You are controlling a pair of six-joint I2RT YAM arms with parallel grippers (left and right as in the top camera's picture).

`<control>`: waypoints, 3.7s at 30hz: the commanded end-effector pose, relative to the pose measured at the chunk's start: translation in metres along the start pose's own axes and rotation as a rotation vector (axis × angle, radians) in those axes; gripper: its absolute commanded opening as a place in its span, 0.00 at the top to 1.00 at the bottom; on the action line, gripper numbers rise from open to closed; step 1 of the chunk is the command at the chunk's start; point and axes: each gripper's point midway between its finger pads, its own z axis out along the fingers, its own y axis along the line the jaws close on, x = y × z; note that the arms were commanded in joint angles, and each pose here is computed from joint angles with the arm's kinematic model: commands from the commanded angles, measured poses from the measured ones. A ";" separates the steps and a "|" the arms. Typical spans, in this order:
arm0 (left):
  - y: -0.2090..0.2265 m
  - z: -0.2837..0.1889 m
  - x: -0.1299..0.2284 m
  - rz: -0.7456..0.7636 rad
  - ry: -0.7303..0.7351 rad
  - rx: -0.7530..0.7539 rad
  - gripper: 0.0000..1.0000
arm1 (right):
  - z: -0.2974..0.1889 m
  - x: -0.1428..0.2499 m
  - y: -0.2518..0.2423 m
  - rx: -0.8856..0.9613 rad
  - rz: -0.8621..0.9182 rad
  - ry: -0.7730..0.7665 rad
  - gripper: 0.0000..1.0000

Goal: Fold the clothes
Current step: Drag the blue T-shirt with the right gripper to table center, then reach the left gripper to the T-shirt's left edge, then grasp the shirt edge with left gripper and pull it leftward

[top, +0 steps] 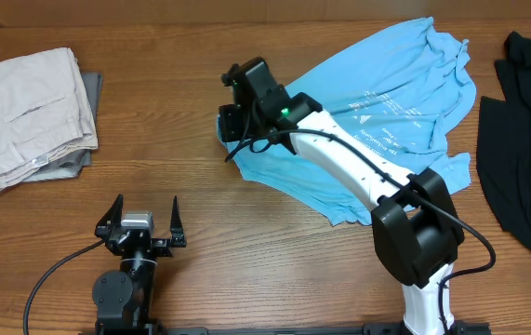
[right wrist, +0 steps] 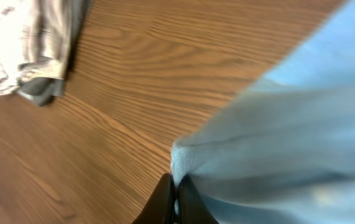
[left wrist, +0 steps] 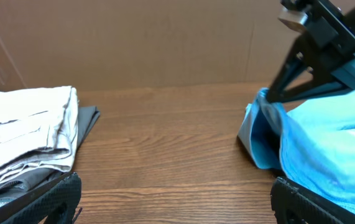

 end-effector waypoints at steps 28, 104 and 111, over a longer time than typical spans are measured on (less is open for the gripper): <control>-0.069 -0.017 -0.041 -0.029 -0.036 0.420 0.00 | -0.070 0.018 -0.184 0.413 0.298 0.138 0.96; -0.177 0.198 0.115 0.306 0.672 0.548 0.27 | -0.069 0.010 -0.185 0.407 0.292 0.108 0.75; -0.187 0.199 0.110 0.318 0.641 0.565 0.37 | -0.072 0.009 -0.194 0.447 0.293 0.096 0.75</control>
